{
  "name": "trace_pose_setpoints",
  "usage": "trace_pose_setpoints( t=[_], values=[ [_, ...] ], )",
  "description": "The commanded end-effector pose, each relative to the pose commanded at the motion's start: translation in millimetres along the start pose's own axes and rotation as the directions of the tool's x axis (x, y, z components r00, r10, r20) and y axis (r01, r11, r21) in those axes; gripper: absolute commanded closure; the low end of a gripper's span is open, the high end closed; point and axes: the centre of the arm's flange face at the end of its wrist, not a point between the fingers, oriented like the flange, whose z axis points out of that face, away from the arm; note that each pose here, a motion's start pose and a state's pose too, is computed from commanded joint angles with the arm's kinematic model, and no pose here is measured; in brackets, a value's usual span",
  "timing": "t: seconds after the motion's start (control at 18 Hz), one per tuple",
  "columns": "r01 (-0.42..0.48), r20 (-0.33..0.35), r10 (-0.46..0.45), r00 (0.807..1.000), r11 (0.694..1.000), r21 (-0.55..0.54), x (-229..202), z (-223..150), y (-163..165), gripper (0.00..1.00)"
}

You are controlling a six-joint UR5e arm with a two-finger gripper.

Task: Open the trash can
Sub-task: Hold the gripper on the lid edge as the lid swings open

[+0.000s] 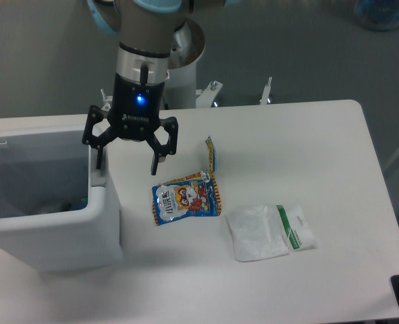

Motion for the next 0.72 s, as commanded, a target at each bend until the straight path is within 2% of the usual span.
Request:
trace_pose_setpoints(
  t=[0.22, 0.33, 0.44, 0.56, 0.61, 0.72],
  values=[
    [0.024, 0.053, -0.027, 0.998, 0.999, 0.046, -32, -24, -16, 0.00],
    [0.000, 0.104, -0.004, 0.995, 0.999, 0.041, -53, -28, -15, 0.00],
    [-0.071, 0.220, 0.070, 0.973, 0.997, -0.006, -79, -30, -8, 0.00],
    [-0.114, 0.316, 0.131, 0.940, 0.991, -0.071, -108, -31, 1, 0.00],
    [-0.132, 0.339, 0.156, 0.928, 0.987, -0.094, -118, -33, 4, 0.00],
    [-0.154, 0.346, 0.187, 0.919, 0.981, -0.120, -132, -35, 7, 0.00]
  ],
)
